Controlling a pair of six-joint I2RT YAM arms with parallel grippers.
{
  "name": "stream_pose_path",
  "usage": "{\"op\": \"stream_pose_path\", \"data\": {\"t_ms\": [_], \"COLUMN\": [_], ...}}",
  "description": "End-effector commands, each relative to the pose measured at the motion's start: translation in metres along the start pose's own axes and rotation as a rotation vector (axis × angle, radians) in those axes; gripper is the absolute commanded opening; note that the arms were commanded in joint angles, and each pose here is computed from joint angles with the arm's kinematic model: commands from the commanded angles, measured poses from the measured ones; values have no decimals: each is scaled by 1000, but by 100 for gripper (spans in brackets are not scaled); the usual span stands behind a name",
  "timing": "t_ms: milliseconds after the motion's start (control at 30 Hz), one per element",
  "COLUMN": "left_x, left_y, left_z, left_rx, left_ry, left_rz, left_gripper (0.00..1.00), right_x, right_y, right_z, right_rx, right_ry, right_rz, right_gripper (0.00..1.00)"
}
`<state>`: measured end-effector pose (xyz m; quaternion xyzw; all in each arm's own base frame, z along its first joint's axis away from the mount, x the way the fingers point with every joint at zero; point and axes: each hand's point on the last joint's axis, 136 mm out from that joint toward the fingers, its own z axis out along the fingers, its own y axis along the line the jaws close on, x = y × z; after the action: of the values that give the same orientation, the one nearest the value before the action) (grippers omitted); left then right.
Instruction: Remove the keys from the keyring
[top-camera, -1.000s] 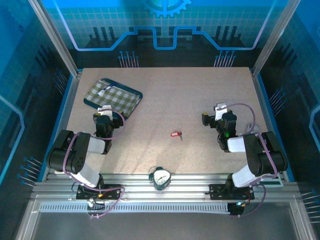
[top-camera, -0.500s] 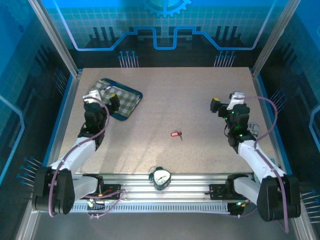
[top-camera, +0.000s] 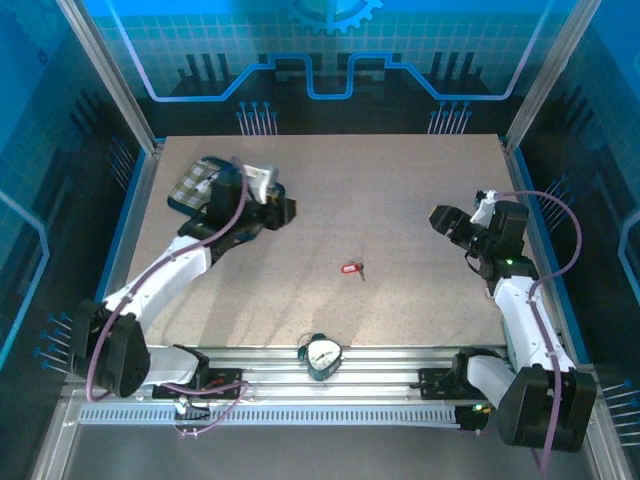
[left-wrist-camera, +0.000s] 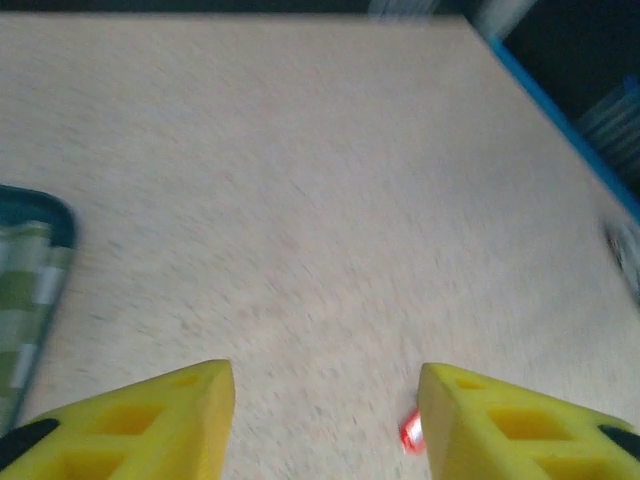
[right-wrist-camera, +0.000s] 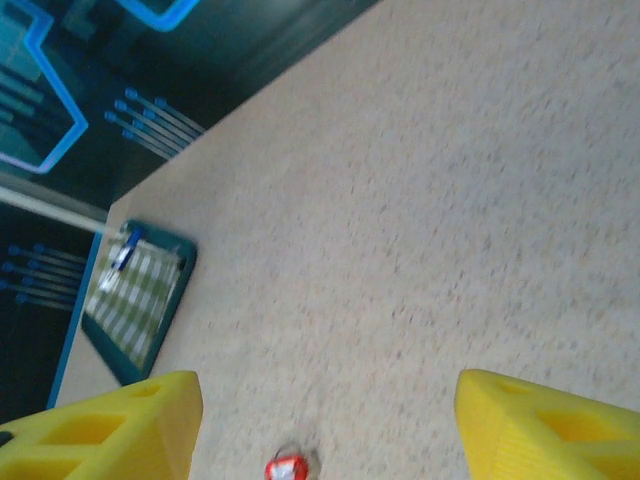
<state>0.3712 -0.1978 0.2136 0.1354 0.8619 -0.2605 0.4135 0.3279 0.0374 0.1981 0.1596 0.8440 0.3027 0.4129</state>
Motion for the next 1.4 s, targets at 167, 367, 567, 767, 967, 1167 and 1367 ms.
{"op": "stream_pose_path", "data": {"t_ms": [167, 367, 567, 767, 967, 1167, 1367], "left_x": [70, 115, 142, 146, 163, 163, 162], "left_y": [-70, -94, -110, -112, -106, -108, -105], "left_z": [54, 83, 85, 91, 105, 121, 136], "left_rx": [169, 245, 447, 512, 533, 516, 492], "left_ry": [374, 502, 510, 444, 466, 439, 441], "left_rz": [355, 603, 819, 962, 1092, 1134, 1143], "left_gripper": [70, 68, 59, 59, 59, 54, 50], "right_x": [59, 67, 69, 71, 74, 73, 74], "right_y": [2, 1, 5, 4, 3, 2, 2], "right_z": [-19, -27, -31, -35, -35, -35, -35], "right_rx": [6, 13, 1, 5, 8, 14, 13], "right_ry": [223, 224, 224, 215, 225, 223, 228], "right_rz": [59, 56, 54, 48, 52, 50, 46], "right_gripper": [68, 69, 70, 71, 71, 71, 72]}}
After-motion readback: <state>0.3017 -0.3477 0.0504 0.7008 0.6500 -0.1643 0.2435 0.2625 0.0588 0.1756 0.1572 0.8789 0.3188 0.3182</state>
